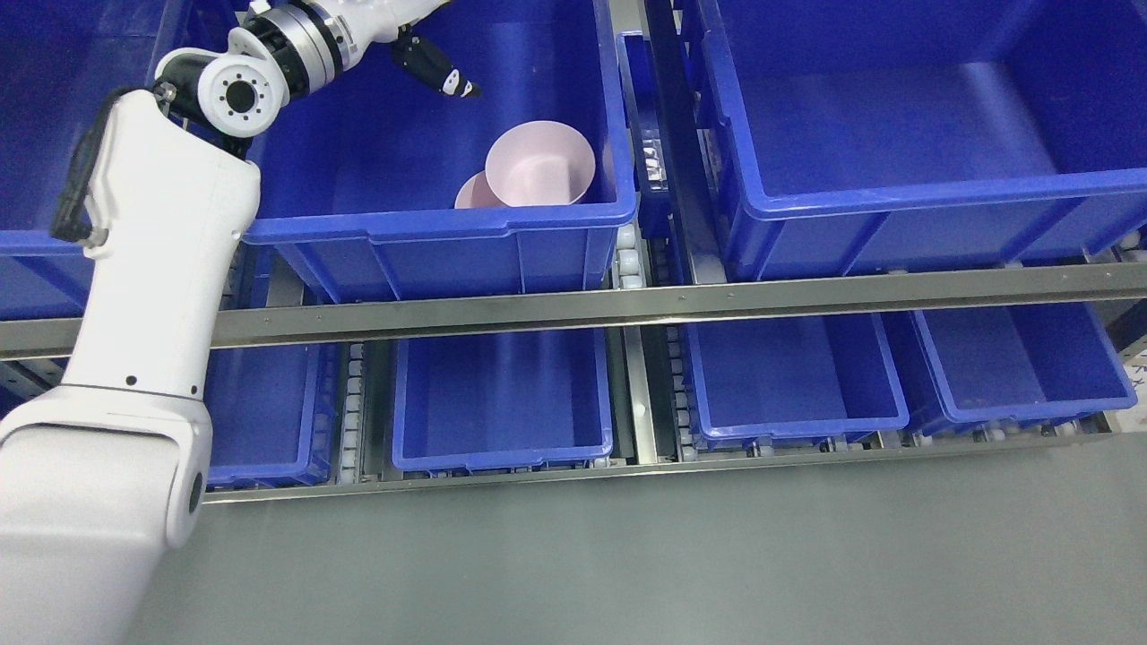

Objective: Stack pink IKEA bowls on left shelf middle

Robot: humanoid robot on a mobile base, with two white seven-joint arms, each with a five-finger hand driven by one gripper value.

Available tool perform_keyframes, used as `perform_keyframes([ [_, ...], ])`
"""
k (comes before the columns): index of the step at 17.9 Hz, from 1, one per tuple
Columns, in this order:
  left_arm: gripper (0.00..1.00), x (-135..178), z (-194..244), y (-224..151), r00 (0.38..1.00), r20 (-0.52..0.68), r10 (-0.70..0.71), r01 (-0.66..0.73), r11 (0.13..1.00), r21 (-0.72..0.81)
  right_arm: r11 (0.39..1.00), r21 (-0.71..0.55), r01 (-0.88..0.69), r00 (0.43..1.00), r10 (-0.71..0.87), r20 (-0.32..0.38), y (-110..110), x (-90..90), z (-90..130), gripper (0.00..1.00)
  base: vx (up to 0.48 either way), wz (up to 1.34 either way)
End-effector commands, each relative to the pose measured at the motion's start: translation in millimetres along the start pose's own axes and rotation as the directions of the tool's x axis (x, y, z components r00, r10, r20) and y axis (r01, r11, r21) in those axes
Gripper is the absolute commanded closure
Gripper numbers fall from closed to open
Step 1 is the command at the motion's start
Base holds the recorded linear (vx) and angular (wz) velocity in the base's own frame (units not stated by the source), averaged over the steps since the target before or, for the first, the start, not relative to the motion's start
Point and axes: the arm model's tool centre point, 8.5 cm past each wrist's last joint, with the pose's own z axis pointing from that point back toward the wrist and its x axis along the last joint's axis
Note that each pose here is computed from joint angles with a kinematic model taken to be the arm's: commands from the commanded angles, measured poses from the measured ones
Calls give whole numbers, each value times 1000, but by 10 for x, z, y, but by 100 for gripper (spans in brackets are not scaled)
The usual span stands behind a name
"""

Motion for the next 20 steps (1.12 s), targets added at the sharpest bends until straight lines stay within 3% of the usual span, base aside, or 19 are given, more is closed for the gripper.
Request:
perform_keyframes([
  [1, 2, 904, -136, 433, 974, 217, 67, -108, 977, 184, 1000, -16, 23, 1000, -23, 4, -112, -74, -6, 0, 0, 0],
  [2, 1, 933, -161, 423, 972, 212, 96, -134, 976, 172, 1000, -16, 23, 1000, -23, 4, -112, -74, -6, 0, 0, 0],
  [5, 0, 1496, -436, 62, 913, 370, 171, -207, 977, 59, 1000, -16, 23, 1000, -23, 4, -112, -74, -6, 0, 0, 0],
  [10, 0, 2257, -611, -425, 802, 539, 258, -357, 930, 87, 1000, -16, 23, 1000, -23, 6, -112, -72, -6, 0, 0, 0],
  [14, 0, 2807, -548, -964, 735, 618, 279, -316, 947, -53, 1000, -16, 23, 1000, -23, 4, -112, -74, -6, 0, 0, 0],
  [20, 0, 3074, -140, -1925, 621, 611, 492, -434, 864, -254, 1000, -16, 25, 1000, -25, 6, -112, -72, -6, 0, 0, 0],
])
